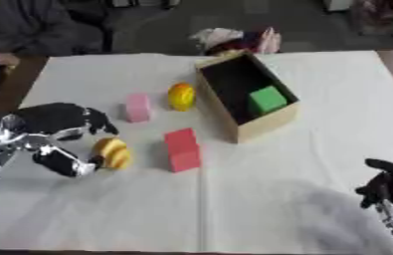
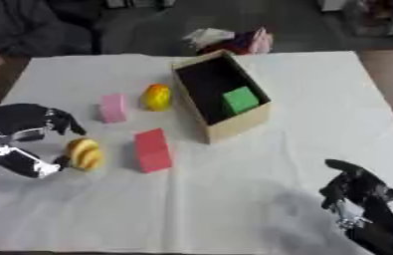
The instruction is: Pick up objects on the table and place them in the box.
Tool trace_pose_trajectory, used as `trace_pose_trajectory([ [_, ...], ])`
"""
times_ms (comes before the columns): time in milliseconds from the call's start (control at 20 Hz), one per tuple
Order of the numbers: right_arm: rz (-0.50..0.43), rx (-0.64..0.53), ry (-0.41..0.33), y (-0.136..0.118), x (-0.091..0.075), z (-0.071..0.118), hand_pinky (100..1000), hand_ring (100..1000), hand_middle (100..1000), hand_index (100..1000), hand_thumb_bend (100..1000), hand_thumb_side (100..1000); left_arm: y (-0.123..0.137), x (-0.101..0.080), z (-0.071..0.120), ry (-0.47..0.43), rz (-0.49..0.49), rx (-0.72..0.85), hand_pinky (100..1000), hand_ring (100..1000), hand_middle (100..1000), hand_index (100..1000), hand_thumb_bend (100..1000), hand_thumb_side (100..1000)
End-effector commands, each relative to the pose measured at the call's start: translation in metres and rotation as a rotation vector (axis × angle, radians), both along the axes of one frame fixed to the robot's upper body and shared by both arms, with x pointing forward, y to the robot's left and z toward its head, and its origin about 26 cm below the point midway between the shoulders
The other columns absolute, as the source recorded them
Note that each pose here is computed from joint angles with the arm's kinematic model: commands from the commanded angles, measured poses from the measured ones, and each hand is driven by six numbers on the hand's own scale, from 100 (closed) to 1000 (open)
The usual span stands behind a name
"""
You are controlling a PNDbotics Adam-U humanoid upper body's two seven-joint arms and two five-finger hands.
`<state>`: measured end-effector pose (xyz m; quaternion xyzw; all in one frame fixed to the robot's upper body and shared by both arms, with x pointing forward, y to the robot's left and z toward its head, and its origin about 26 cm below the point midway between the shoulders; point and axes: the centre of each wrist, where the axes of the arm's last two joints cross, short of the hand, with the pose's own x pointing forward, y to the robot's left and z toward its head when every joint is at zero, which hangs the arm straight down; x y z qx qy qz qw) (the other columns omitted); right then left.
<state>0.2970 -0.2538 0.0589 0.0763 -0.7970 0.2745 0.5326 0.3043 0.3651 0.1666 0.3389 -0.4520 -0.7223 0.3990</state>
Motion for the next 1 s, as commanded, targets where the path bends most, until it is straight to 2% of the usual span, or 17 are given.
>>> trace_pose_trajectory([
  [50,0.003,-0.016,-0.022,-0.002,0.001,0.007,698,460,486,855,100,328,0.008,0.005,0.005,-0.019,0.012,0.065,770,696,745,873,233,413],
  [200,0.004,-0.017,-0.021,-0.002,0.0,0.007,698,460,486,855,100,328,0.013,0.009,0.001,-0.024,0.024,0.073,769,694,743,873,228,409],
  [350,0.005,-0.017,-0.021,-0.002,0.0,0.007,698,460,486,855,100,329,0.017,0.013,-0.003,-0.057,0.045,0.049,762,684,733,869,180,378],
  [550,0.007,-0.017,-0.022,-0.001,0.001,0.007,698,460,486,855,100,328,0.023,0.018,-0.012,-0.098,0.066,0.017,761,684,732,869,177,374],
  [700,0.009,-0.016,-0.022,-0.001,0.001,0.007,698,460,486,855,100,328,0.025,0.022,-0.02,-0.08,0.065,0.032,765,692,739,872,208,395],
  [1000,0.011,-0.016,-0.022,-0.001,0.001,0.007,698,461,486,855,100,327,0.026,0.027,-0.025,-0.068,0.056,0.046,767,696,742,873,202,390],
])
